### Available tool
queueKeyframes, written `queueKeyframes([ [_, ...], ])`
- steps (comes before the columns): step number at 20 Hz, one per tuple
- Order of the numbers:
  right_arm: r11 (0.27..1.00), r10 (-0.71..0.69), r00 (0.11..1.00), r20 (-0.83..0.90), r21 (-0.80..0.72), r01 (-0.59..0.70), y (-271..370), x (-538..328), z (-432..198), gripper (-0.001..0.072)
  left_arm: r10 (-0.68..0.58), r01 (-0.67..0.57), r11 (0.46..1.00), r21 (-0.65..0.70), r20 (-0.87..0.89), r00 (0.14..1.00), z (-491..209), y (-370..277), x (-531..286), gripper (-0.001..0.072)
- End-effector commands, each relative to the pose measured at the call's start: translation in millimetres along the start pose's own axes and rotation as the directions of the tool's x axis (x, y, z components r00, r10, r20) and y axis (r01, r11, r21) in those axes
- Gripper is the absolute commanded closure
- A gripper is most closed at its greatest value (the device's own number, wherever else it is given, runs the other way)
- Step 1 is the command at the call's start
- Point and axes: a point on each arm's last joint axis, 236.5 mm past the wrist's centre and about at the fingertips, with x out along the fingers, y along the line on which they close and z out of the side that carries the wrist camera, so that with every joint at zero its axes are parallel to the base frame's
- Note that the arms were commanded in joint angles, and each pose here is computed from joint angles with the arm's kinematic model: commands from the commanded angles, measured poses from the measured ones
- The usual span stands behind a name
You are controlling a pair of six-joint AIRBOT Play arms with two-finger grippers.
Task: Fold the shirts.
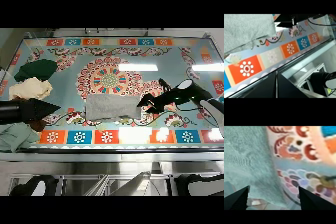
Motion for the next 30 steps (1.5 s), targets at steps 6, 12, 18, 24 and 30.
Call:
queueKeyframes([
  [6, 0.985, 0.174, 0.985, 0.02, -0.007, -0.174, 49, 47, 2, 0.0587, -0.004, 0.004, 1.0, -0.015, -0.008, 1.0, -3, -3, 0, 0.0692],
  [12, 0.994, 0.111, 0.957, 0.268, -0.024, -0.109, 27, -62, 59, 0.0701, -0.004, 0.004, 1.0, -0.015, -0.01, 1.0, -3, -3, 0, 0.0692],
  [18, 0.892, -0.35, 0.734, 0.582, 0.446, 0.071, -202, -303, 48, 0.0701, -0.001, 0.001, 1.0, -0.014, -0.002, 1.0, -1, -2, 0, 0.0692],
  [24, 0.638, -0.575, 0.703, 0.418, 0.767, 0.066, -367, -348, -114, 0.0701, 0.001, 0.0, 1.0, -0.014, 0.002, 1.0, 0, -1, 0, 0.0692],
  [30, 0.434, -0.608, 0.696, 0.382, 0.894, -0.111, -416, -314, -200, 0.07, 0.0, 0.0, 1.0, -0.014, 0.002, 1.0, -1, -2, 0, 0.0693],
])
